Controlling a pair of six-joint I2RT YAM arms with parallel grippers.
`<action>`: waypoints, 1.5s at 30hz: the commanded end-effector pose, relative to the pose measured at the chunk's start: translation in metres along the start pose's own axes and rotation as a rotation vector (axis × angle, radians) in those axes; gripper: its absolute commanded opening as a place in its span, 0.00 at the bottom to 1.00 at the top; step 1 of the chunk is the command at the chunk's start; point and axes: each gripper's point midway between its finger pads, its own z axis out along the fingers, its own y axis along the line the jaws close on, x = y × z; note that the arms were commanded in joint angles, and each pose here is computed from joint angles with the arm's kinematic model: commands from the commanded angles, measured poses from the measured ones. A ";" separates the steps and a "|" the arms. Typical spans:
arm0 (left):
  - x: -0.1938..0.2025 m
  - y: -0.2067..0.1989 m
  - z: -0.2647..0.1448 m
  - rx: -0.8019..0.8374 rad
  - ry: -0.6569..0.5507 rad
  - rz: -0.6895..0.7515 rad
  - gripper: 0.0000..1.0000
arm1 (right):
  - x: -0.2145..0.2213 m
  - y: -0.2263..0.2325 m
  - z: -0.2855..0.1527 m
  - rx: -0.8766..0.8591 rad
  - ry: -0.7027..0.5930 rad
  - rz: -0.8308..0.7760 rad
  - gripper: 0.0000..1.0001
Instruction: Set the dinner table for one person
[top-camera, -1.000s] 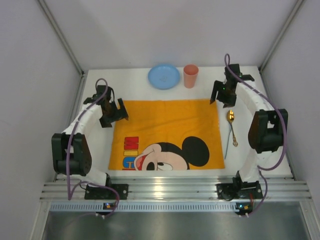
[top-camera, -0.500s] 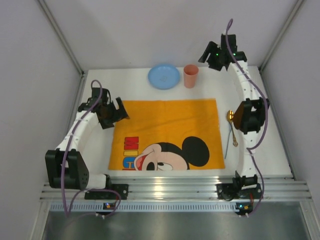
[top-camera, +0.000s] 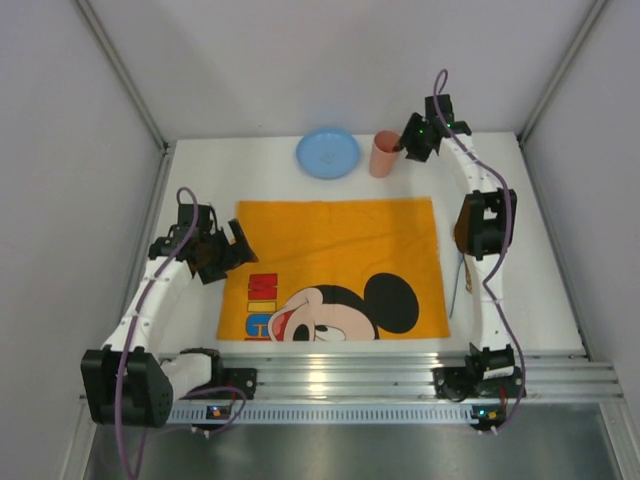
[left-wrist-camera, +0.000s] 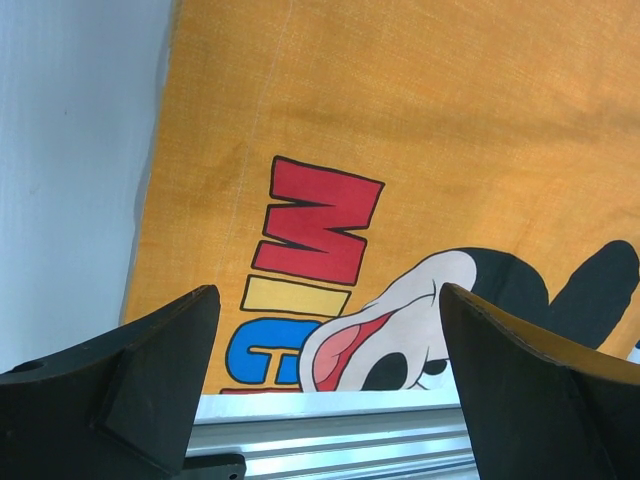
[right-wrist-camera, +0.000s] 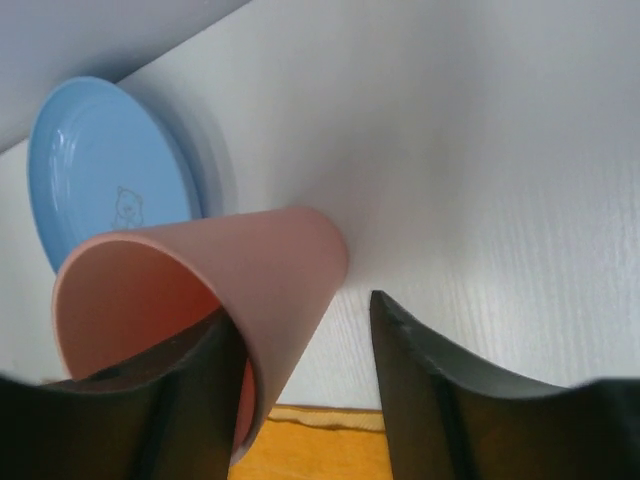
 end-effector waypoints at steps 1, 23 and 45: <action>-0.005 -0.006 -0.005 0.019 -0.017 -0.007 0.96 | -0.023 0.015 -0.011 0.005 -0.096 -0.052 0.32; -0.106 -0.147 0.094 0.117 0.011 0.155 0.96 | 0.027 -0.017 -0.224 0.226 -0.011 -0.196 0.00; -0.187 -0.236 0.212 0.145 -0.160 -0.104 0.98 | 0.086 -0.065 -0.199 0.465 -0.053 -0.256 0.00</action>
